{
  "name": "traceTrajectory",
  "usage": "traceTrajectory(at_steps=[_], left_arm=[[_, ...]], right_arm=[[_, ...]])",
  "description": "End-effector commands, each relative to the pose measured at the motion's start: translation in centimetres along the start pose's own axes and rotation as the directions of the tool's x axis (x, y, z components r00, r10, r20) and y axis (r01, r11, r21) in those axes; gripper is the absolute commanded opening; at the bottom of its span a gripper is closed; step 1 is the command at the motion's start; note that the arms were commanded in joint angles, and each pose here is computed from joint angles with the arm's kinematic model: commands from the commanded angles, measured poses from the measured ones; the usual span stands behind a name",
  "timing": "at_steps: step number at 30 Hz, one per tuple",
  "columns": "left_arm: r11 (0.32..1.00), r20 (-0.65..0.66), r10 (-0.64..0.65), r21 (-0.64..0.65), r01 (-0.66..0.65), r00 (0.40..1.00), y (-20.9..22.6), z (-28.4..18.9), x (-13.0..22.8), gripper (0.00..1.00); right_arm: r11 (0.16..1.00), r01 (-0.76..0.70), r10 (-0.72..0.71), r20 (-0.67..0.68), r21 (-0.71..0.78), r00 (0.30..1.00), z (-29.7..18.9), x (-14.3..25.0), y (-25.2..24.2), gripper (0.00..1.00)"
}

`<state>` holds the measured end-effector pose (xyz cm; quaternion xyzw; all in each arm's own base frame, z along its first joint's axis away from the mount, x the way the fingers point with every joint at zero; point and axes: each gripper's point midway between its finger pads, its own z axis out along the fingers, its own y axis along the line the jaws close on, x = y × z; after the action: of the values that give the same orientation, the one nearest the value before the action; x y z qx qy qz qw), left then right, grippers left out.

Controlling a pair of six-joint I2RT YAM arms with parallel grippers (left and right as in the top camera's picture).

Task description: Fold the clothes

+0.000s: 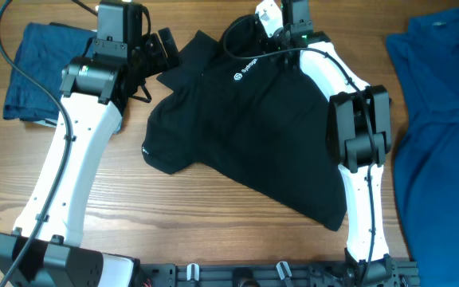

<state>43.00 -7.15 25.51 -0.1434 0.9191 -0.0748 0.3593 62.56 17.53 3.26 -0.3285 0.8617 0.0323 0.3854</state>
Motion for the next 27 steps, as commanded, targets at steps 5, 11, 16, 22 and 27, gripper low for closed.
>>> traceTrajectory(at_steps=[5,11,16,22,27], left_arm=[[1.000,-0.005,-0.006,-0.002,0.006,1.000,0.2,0.2,0.1,1.00],[1.000,-0.005,-0.006,-0.002,0.006,1.000,0.2,0.2,0.1,1.00],[1.000,-0.005,-0.006,-0.002,0.006,1.000,0.2,0.2,0.1,1.00],[1.000,-0.005,-0.006,-0.002,0.006,1.000,0.2,0.2,0.1,1.00],[1.000,-0.005,-0.006,-0.002,0.006,1.000,0.2,0.2,0.1,1.00]], right_arm=[[1.000,-0.004,0.004,-0.031,0.005,1.000,1.8,2.5,-0.5,0.36],[1.000,-0.002,0.003,-0.007,0.023,1.000,1.8,1.9,-0.9,0.08],[0.976,-0.041,0.042,-0.001,0.213,0.999,1.3,1.7,-5.1,0.04],[0.970,-0.055,0.057,0.002,0.238,0.998,0.9,2.5,-7.0,0.04],[0.949,-0.130,0.126,0.031,0.287,0.992,1.6,3.0,-7.9,0.29]])
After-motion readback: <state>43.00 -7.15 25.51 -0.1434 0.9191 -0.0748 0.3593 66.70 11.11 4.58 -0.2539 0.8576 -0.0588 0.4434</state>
